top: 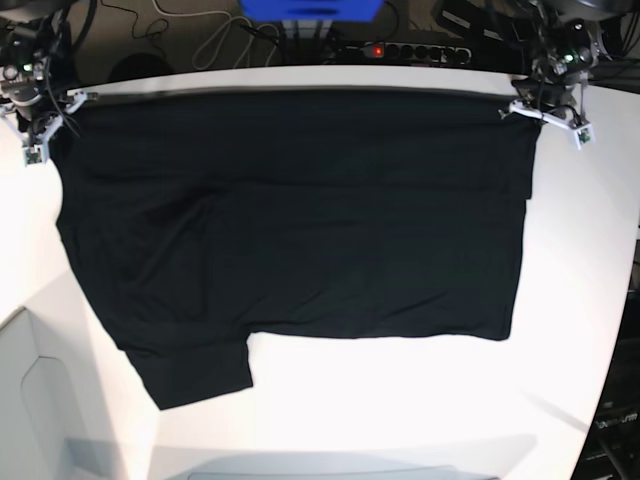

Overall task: Fold the T-shirt properly
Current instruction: 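Raise the held shirt edge and drag it back toward the arms' bases, then release the edge and reach both grippers to the shirt's hem corners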

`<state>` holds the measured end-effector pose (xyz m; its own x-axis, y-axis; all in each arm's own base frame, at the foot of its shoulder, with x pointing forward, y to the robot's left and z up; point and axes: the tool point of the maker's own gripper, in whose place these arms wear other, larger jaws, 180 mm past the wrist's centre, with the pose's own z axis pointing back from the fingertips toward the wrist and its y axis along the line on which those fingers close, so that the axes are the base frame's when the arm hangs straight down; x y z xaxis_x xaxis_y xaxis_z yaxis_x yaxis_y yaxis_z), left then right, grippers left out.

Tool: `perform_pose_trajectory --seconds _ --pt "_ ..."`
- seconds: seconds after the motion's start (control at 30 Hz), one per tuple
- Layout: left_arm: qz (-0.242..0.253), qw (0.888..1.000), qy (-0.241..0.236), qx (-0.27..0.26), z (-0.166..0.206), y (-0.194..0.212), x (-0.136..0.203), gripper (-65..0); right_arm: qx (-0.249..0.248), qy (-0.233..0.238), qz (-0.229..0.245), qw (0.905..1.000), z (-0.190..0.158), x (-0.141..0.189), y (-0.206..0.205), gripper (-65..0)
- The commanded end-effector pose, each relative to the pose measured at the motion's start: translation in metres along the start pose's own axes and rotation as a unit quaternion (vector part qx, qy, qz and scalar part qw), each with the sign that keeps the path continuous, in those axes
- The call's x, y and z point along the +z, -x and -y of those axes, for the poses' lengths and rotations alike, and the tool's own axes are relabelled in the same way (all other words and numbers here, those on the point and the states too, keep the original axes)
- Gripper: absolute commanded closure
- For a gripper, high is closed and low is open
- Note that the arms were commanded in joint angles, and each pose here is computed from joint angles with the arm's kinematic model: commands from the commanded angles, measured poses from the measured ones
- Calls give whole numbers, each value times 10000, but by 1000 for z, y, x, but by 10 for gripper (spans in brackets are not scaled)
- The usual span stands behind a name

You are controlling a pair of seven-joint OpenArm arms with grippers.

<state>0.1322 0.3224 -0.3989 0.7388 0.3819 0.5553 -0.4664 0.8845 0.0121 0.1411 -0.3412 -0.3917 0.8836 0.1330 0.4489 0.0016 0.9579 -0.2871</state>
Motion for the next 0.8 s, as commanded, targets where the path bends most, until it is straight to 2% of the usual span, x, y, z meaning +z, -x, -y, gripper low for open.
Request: perform_pose_trajectory --seconds 0.0,0.33,0.4,0.47,0.53,0.6,0.77 --pt "123 9998 -94 -104 -6 -7 4 0 105 184 115 9997 14 5 -8 -51" --pt "88 9999 -77 -35 -6 -3 5 -17 162 176 -13 9997 15 7 2 -63" --pt "105 9999 -81 -21 -5 -4 6 -77 162 176 -13 9997 15 7 2 -64" --pt "105 9999 -81 -21 -5 -4 6 -177 162 176 -13 9997 15 7 2 -69" --pt "91 9999 -95 -62 -6 -3 6 -282 165 177 -6 9997 15 8 1 -104" --pt "54 9999 -110 -92 -8 0 7 -355 171 181 8 9997 15 8 0 -159" --pt "158 9998 -108 -90 -8 -6 11 -375 299 258 315 9987 15 19 -20 -316"
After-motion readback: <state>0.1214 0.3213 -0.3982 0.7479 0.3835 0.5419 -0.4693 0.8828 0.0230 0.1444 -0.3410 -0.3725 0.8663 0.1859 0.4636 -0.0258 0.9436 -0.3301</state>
